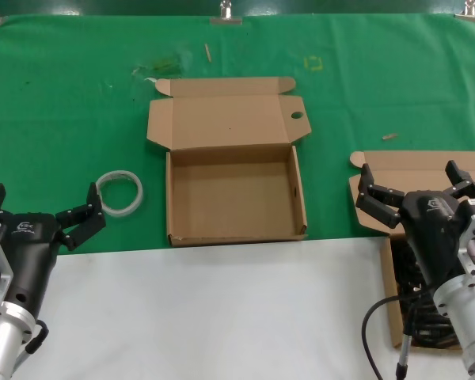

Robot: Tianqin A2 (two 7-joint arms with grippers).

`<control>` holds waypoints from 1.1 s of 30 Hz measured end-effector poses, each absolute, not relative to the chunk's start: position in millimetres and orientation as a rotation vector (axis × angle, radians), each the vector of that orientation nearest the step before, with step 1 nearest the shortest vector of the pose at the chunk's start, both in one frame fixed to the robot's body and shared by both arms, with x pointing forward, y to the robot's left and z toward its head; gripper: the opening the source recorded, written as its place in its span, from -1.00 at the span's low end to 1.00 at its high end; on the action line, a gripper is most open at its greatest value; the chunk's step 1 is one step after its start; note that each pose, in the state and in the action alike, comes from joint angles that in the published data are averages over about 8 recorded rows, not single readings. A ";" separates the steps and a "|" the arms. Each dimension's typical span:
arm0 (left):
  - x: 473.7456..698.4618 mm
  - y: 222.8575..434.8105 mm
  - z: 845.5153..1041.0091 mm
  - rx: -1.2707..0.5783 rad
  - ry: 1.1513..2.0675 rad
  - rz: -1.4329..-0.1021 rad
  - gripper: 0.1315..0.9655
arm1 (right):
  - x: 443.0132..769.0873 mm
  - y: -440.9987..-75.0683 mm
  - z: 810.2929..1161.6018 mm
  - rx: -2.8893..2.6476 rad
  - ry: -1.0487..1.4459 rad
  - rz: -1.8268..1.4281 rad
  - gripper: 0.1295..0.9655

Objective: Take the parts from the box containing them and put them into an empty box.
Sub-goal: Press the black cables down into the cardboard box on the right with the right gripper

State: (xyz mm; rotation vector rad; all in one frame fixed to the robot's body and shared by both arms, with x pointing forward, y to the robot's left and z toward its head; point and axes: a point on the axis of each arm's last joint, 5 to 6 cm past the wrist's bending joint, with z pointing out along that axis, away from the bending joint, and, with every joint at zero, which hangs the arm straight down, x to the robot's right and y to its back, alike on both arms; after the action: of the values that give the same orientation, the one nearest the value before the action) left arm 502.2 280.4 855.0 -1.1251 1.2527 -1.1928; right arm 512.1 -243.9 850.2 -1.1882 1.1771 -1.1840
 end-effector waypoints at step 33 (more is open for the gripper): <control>502.2 280.4 855.0 -1.125 1.253 -1.193 1.00 | 512.1 -243.9 850.2 -1.188 1.177 -1.184 1.00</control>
State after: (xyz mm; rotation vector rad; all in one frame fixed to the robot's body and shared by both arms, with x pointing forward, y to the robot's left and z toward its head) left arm 502.2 280.4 855.0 -1.1251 1.2527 -1.1928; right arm 512.1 -243.9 850.2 -1.1882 1.1771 -1.1840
